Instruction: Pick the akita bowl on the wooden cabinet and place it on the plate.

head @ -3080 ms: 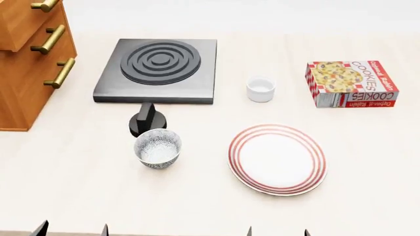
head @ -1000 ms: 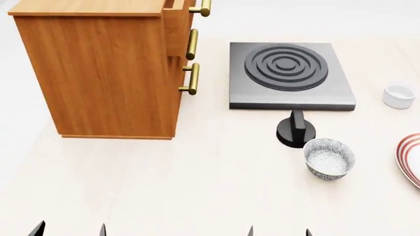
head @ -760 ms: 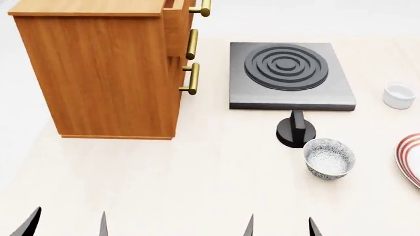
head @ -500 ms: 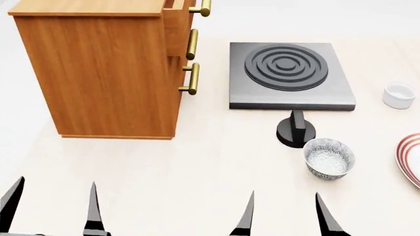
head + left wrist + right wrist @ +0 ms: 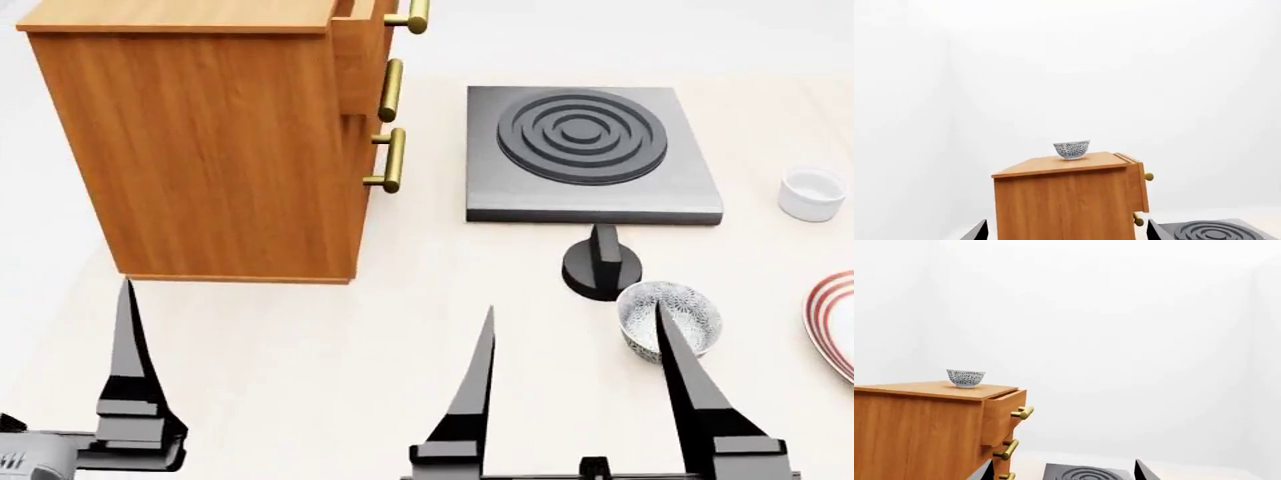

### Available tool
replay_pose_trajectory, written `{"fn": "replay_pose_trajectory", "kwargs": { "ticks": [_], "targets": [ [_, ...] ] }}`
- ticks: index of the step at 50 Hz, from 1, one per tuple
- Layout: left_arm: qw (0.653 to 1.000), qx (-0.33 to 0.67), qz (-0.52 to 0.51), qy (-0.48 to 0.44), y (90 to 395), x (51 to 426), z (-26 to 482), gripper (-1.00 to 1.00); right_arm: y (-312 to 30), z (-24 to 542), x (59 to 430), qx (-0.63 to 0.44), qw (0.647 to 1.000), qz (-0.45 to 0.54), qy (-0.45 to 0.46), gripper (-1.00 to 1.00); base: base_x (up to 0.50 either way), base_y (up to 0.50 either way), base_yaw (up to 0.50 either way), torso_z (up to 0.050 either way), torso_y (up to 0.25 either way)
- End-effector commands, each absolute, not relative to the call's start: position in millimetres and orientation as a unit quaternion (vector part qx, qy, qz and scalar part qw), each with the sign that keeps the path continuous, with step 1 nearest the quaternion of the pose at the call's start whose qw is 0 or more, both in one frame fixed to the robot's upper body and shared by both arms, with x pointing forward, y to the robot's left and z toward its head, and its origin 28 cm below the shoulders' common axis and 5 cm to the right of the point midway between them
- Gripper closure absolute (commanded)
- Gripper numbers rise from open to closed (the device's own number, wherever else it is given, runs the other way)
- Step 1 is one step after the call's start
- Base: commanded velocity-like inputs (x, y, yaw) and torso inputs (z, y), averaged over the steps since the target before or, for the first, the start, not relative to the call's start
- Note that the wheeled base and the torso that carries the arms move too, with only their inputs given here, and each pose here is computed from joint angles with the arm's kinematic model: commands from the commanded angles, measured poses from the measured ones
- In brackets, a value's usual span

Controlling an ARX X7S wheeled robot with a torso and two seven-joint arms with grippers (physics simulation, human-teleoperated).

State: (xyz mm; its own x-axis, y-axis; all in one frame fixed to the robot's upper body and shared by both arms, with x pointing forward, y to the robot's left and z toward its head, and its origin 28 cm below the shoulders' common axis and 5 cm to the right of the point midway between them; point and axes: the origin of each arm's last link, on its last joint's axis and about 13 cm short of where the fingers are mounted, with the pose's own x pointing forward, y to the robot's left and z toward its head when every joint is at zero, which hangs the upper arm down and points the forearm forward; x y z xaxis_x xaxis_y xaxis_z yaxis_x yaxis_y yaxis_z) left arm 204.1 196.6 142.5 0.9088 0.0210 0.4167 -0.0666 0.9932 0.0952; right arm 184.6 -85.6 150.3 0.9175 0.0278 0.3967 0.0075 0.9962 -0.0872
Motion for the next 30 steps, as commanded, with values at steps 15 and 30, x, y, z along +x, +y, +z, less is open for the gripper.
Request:
{"fn": "replay_pose_trajectory", "kwargs": {
  "ticks": [15,30],
  "targets": [
    [0.969,0.035,0.043,-0.242,204.1,179.3,183.3,-1.00,-77.4,185.9,156.8,-0.064,0.961,0.017,-0.268,-1.00,0.00,0.00,0.00,0.000,0.000],
    [0.966,0.033,0.041,-0.252,203.1,179.0,183.1,-1.00,-75.0,187.5,153.9,-0.065,0.960,0.029,-0.272,-1.00,0.00,0.00,0.00,0.000,0.000]
  ]
}}
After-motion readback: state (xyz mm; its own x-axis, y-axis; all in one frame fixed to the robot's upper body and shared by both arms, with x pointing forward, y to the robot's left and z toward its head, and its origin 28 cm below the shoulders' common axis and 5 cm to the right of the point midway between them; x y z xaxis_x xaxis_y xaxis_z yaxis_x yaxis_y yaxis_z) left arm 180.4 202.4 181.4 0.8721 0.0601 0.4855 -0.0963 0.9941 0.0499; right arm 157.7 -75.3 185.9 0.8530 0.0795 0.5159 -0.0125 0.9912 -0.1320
